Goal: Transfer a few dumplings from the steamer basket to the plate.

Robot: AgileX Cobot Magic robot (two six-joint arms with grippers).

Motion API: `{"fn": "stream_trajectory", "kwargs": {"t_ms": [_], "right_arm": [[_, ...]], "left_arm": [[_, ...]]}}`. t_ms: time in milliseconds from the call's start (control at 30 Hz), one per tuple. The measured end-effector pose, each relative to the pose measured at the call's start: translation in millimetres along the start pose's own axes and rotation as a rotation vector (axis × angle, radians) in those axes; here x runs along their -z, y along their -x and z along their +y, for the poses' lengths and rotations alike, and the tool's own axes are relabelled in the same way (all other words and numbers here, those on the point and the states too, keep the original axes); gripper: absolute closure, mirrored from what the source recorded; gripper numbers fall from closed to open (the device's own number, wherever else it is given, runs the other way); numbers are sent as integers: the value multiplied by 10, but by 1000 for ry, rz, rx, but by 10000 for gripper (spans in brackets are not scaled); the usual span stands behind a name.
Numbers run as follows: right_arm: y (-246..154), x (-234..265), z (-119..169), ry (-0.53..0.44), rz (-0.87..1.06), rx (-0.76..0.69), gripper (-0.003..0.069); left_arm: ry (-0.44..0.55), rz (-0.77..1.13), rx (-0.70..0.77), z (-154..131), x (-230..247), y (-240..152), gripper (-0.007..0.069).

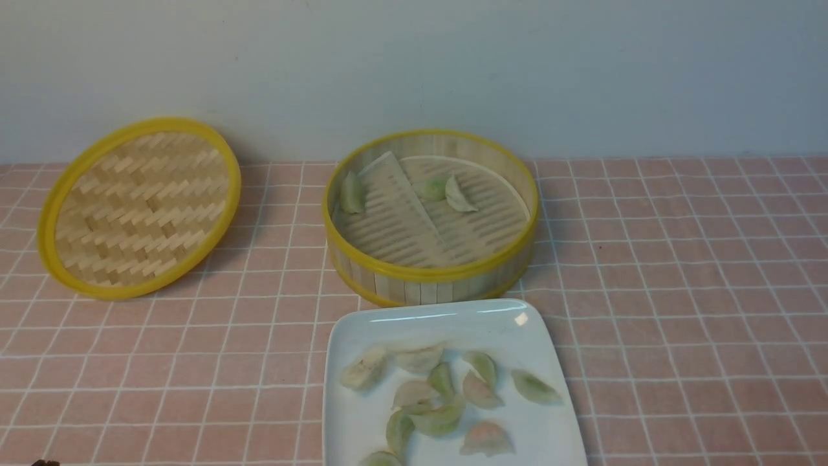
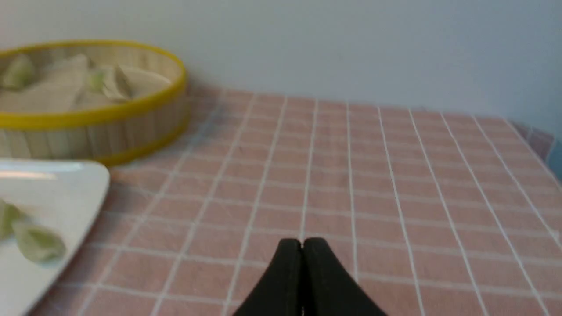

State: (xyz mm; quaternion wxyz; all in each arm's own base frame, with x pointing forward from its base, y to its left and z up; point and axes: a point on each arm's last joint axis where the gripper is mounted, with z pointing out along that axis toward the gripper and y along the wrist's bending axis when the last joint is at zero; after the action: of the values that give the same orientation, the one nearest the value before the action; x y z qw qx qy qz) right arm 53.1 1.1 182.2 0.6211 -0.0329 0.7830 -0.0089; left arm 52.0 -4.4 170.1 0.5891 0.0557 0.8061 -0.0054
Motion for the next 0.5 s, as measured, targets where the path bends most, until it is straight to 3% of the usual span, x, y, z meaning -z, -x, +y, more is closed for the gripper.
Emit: {"fn": "stream_trajectory", "kwargs": {"t_ms": [500], "right_arm": [[-20,-11,-12,-27,-5,-14,673]], "left_arm": [[0,0,0,0,0,0,631]]}}
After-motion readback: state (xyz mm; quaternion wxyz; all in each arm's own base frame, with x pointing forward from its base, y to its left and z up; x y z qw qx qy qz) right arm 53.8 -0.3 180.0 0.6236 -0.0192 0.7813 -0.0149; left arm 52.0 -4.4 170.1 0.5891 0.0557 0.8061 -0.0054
